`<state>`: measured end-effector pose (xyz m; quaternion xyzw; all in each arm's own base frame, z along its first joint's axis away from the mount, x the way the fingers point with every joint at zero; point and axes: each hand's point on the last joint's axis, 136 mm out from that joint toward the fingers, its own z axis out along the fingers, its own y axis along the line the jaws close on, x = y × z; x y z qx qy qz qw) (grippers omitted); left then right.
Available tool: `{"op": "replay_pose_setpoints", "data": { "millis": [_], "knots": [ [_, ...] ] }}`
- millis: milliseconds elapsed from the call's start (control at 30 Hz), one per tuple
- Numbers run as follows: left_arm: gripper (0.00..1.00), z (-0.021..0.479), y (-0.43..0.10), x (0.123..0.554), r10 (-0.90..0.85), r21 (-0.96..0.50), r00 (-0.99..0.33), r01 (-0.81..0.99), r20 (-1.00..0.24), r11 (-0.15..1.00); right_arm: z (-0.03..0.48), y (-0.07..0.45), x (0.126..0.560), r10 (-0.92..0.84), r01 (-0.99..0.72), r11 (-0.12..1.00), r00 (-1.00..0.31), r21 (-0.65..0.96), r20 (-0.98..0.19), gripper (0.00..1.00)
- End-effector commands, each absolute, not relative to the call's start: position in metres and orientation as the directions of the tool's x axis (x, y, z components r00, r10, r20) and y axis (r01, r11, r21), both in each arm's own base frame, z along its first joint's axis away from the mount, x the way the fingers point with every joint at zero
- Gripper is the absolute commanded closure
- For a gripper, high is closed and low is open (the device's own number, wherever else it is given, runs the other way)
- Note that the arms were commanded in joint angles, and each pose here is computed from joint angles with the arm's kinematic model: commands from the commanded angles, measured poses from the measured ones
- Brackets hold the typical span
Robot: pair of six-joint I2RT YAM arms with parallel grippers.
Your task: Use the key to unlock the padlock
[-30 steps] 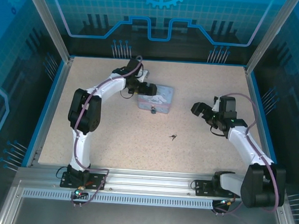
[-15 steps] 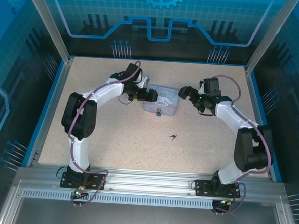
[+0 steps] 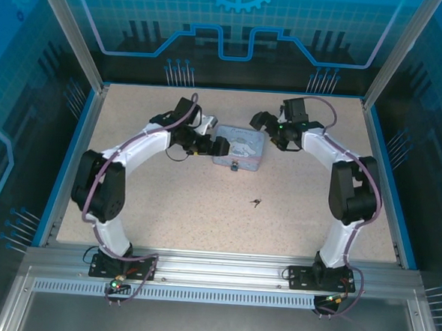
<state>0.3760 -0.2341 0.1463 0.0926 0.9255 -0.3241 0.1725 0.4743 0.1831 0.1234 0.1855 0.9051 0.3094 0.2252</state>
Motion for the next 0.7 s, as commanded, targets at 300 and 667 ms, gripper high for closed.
{"op": "replay_pose_setpoints", "data": {
  "millis": [300,667],
  "knots": [
    [0.01,0.202,-0.209,0.365,-0.146,-0.582,-0.848,0.214,-0.509,0.785,0.106,0.218,0.497,0.462,0.227,0.723,-0.861,0.653,-0.212,0.0],
    [0.01,0.209,-0.194,0.422,-0.389,-0.603,-0.728,0.042,-0.565,0.797,0.138,0.18,0.427,0.368,0.131,0.843,-0.848,0.522,-0.381,0.0]
  ]
}}
